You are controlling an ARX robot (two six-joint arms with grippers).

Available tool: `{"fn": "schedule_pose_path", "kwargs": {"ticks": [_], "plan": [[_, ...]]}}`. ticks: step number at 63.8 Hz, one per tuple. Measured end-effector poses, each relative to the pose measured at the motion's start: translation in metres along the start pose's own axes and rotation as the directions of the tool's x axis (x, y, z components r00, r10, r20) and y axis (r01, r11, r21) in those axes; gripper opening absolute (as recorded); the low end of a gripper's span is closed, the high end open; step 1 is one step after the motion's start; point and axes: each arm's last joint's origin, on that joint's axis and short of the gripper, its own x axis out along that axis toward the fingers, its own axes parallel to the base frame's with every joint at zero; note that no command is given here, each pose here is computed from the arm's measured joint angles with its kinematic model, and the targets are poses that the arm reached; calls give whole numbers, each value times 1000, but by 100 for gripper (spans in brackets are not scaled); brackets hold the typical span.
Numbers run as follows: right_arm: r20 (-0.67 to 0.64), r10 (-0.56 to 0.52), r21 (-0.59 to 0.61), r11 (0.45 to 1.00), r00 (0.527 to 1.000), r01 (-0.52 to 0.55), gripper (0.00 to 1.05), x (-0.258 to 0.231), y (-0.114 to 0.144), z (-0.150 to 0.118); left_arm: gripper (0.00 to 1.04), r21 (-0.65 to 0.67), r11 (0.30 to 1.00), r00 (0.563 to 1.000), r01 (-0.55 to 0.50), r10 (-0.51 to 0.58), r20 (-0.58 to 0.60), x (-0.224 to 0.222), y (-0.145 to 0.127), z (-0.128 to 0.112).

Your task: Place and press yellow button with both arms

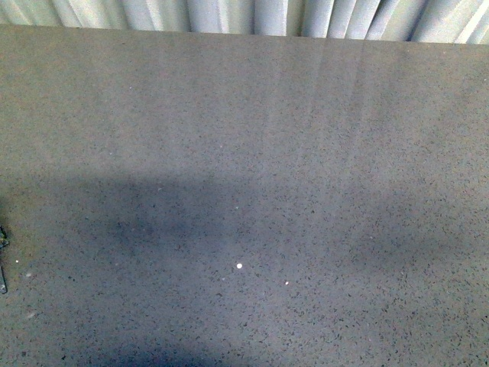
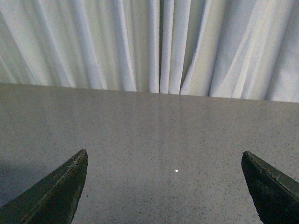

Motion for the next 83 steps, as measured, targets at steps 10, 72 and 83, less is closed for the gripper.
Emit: {"fn": "schedule_pose_path", "kwargs": {"ticks": [10,72,83], "plan": [[0,0,0,1000,1000,0,96,0,0,0,56,4,1000,1000,4,-4,0,0,-1,0],[0,0,0,1000,1000,0,96,0,0,0,34,66,997,990,-39,29,138,-20,5,55],[0,0,0,1000,1000,0,96,0,0,0,34,138,988,976,67,-94,197,-29,-47,75]]}}
